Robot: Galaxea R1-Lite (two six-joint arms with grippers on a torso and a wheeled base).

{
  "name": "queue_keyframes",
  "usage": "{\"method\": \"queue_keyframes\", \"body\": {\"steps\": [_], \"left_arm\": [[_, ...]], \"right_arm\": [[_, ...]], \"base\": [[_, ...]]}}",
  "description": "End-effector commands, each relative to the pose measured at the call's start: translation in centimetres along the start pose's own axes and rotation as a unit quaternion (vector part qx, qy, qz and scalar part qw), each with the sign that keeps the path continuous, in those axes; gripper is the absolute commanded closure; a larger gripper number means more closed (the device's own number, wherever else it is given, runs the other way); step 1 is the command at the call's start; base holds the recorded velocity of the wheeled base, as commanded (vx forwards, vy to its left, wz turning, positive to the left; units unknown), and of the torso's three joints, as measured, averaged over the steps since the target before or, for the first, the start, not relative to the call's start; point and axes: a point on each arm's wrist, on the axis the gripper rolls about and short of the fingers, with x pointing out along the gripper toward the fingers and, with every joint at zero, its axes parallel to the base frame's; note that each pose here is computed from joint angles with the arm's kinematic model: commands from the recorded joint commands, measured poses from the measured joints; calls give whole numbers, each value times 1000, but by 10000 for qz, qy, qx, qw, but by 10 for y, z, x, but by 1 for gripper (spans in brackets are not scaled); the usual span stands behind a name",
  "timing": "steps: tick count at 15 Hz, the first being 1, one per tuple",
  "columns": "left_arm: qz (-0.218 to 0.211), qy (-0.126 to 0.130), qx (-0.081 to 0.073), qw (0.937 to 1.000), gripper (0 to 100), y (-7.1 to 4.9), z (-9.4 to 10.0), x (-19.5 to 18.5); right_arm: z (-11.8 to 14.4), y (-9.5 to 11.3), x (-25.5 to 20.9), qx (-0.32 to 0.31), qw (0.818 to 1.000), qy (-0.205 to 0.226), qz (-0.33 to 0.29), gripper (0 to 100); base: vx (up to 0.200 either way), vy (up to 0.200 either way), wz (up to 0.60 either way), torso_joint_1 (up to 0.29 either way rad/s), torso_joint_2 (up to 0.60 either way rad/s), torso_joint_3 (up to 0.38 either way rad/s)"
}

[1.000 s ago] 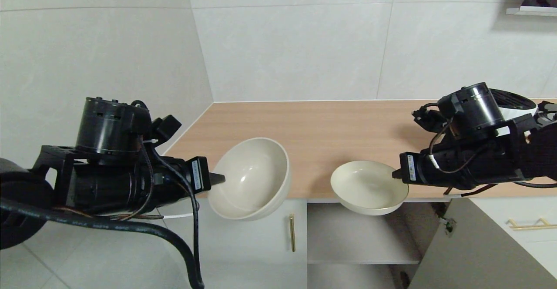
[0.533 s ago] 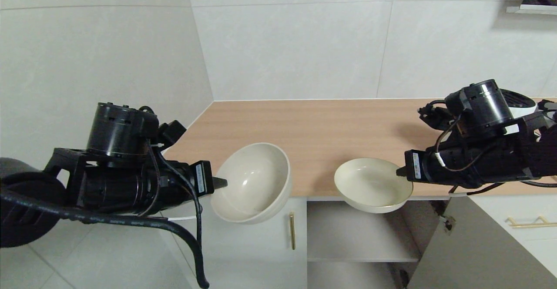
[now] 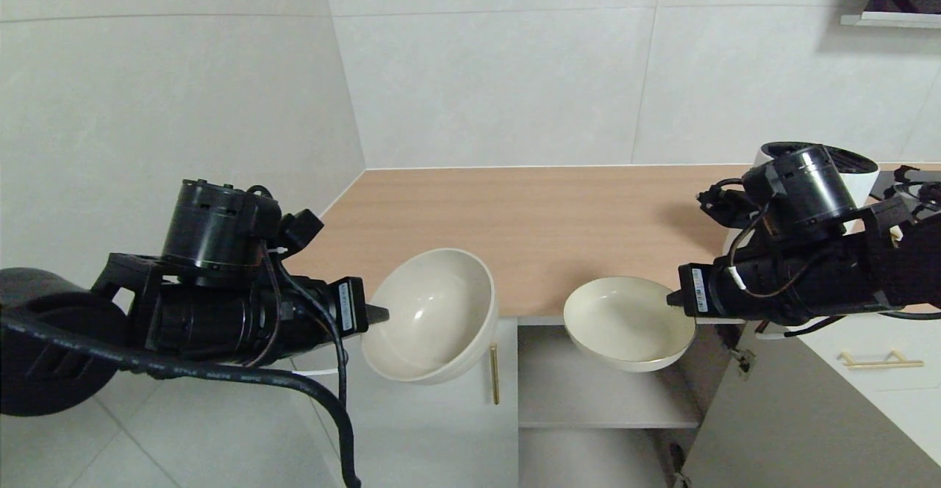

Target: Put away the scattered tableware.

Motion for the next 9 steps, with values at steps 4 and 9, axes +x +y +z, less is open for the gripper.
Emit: {"method": "queue_keyframes", "body": {"steps": [4, 9], "left_arm": [[34, 139, 26, 9999, 100, -1, -4, 9], [57, 198, 31, 9998, 100, -1, -6, 12]], "right_arm": [[-3, 0, 7, -13, 9999, 111, -32, 100], [-4, -1, 10, -84, 9998, 170, -50, 100]], "base": [[0, 0, 0, -16, 36, 19], [0, 0, 0, -175, 417, 227]]}}
